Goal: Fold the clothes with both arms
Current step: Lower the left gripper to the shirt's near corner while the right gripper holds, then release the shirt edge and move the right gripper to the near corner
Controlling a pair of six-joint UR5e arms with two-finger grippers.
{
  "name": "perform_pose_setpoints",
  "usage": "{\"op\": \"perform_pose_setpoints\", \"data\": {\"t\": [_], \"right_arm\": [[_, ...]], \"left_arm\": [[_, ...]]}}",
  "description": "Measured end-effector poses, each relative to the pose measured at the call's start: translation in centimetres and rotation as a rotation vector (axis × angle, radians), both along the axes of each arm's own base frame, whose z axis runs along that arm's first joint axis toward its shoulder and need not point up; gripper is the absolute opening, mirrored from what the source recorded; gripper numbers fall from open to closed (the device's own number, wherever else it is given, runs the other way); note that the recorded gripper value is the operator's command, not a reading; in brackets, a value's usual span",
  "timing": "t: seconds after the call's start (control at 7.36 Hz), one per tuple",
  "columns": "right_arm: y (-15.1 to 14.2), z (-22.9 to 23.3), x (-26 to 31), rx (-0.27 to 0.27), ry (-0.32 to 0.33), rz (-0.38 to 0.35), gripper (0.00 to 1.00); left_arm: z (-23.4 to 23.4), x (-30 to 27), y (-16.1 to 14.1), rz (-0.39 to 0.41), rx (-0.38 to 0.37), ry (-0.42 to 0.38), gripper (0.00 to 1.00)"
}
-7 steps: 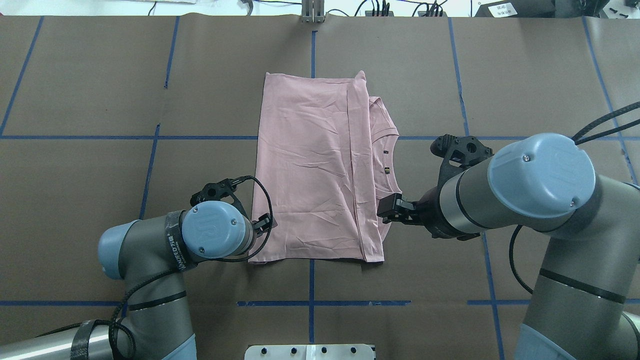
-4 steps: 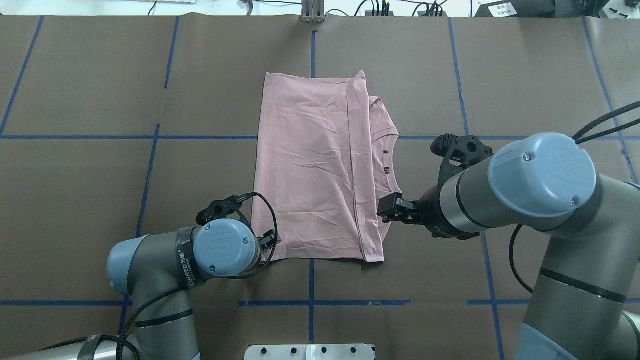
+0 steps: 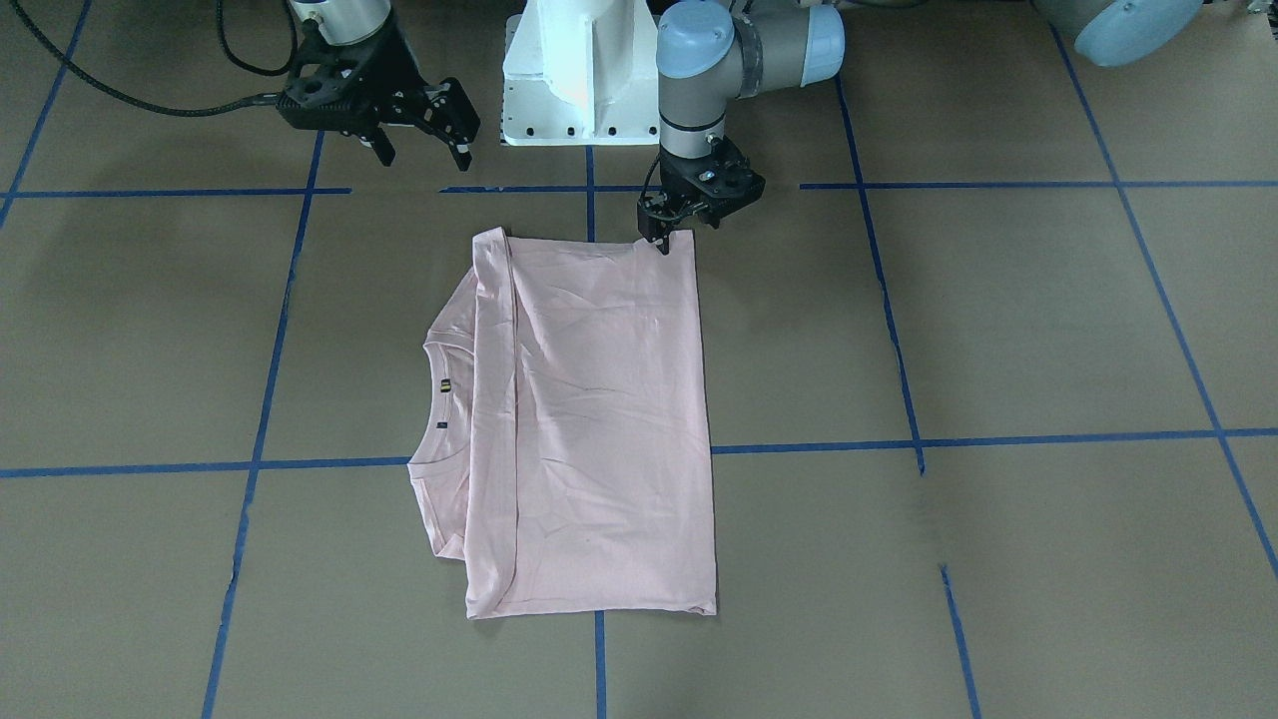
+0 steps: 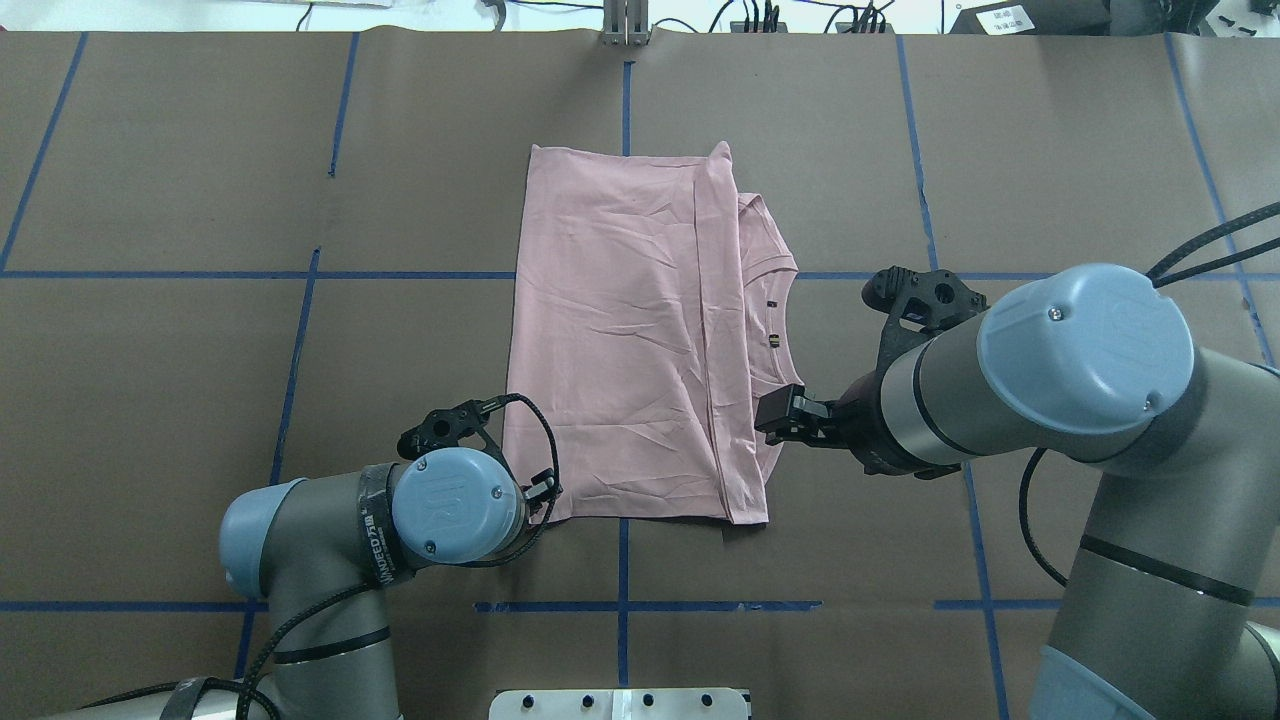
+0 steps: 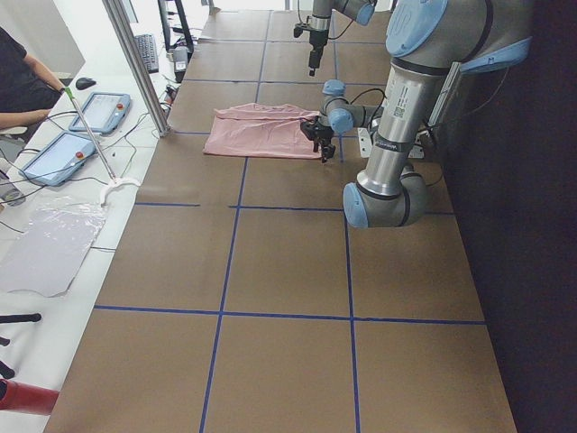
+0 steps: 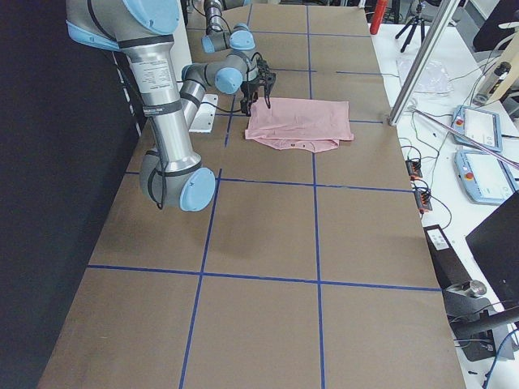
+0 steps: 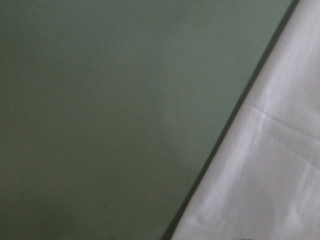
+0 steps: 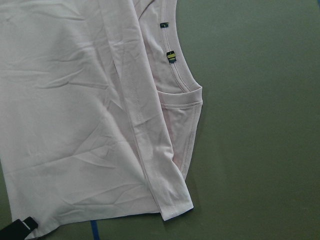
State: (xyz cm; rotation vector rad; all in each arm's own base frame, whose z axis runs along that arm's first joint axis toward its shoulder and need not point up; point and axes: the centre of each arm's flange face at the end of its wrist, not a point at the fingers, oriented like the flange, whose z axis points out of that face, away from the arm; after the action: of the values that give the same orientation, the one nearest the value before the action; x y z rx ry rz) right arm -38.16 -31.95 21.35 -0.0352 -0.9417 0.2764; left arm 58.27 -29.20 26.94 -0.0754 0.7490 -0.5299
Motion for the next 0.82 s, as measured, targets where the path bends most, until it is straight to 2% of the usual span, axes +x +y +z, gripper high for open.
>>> {"op": "perform_pose_setpoints", "data": {"t": [0.14, 0.82], "right_arm": [[-0.02, -0.01, 0.03, 0.000, 0.000, 0.001, 1.00], [-0.09, 0.25, 0.03, -0.002, 0.005, 0.003, 1.00]], "left_arm": [[-0.08, -0.03, 0.01, 0.000, 0.001, 0.002, 0.00], [-0.68, -0.35, 0.01, 0.007, 0.011, 0.015, 0.00]]}}
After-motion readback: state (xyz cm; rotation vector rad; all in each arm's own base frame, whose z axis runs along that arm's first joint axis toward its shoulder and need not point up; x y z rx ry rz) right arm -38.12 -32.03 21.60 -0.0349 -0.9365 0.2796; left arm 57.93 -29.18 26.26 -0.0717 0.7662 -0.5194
